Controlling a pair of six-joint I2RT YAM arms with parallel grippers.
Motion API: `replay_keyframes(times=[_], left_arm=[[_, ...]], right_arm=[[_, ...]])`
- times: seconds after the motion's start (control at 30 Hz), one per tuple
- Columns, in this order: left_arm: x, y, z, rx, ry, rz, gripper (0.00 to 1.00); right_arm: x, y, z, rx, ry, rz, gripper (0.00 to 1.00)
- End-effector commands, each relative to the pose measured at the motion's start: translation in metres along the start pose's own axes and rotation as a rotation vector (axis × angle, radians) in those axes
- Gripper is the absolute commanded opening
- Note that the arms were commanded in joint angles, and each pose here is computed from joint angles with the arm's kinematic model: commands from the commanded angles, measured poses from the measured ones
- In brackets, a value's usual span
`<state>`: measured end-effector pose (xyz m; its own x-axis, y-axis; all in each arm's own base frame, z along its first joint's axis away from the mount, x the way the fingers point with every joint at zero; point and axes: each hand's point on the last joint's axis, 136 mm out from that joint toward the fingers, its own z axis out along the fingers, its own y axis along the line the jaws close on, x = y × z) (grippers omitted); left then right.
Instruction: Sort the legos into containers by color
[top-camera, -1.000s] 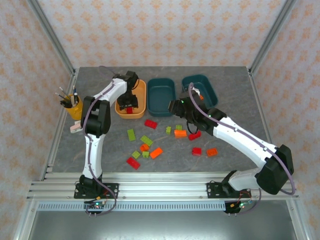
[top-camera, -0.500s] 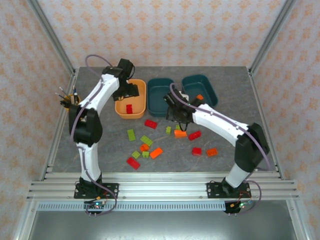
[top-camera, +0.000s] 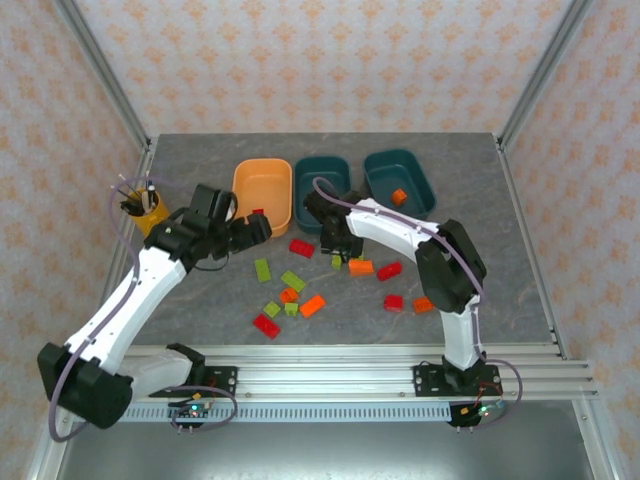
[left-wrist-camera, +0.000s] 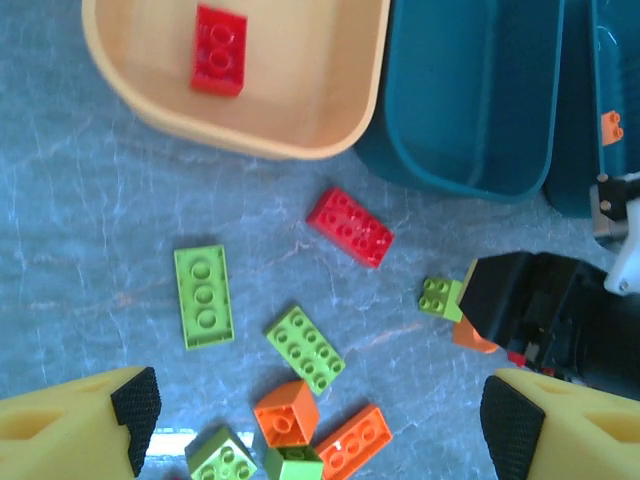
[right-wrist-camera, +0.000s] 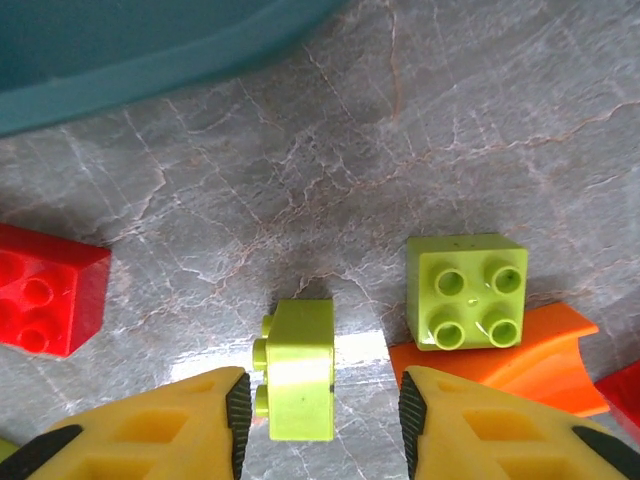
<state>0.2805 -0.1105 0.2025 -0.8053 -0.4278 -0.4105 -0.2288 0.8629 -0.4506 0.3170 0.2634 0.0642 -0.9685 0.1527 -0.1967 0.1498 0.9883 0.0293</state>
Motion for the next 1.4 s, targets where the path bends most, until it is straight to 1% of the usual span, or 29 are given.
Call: replay_keyframes(times=[0.0,0.17,0.3,0.37,0.53,0.67,0.87,1.03,1.17,1.37], left_arm=[[0.002,-0.001,-0.014,0.053,-0.054,-0.048,0.88],[0.013,0.006,-0.021,0.057,-0.047,-0.062,0.88],[0.014,0.006,-0.025,0.074,-0.057,-0.063,0.88],[0.015,0.005,-0.026,0.081,-0.058,-0.061,0.88],[0.017,0.004,-0.026,0.089,-0.051,-0.057,0.88],[0.017,0.005,-0.024,0.084,-0.048,-0.058,0.88],[0.018,0.004,-0.022,0.096,-0.050,-0.068,0.88],[0.020,0.004,-0.019,0.099,-0.045,-0.074,0.88],[0.020,0.003,-0.018,0.100,-0.043,-0.070,0.88],[0.023,0.004,-0.018,0.100,-0.039,-0.065,0.88]], right_arm=[[0.003,0.003,0.005,0.011,0.031,0.013,0.43],[0.003,0.003,0.015,0.032,0.041,0.004,0.41],[0.007,0.004,0.024,0.034,0.060,0.009,0.40],[0.007,0.005,0.028,0.035,0.060,0.010,0.38],[0.007,0.006,0.030,0.038,0.066,0.009,0.36],[0.006,0.003,0.024,0.045,0.058,-0.005,0.43],[0.006,0.002,0.005,0.006,0.038,-0.041,0.48],[0.019,-0.004,0.016,0.020,0.087,-0.063,0.49],[0.025,0.003,0.022,-0.005,0.120,-0.085,0.53],[0.023,0.018,0.012,-0.055,0.089,-0.140,0.61]])
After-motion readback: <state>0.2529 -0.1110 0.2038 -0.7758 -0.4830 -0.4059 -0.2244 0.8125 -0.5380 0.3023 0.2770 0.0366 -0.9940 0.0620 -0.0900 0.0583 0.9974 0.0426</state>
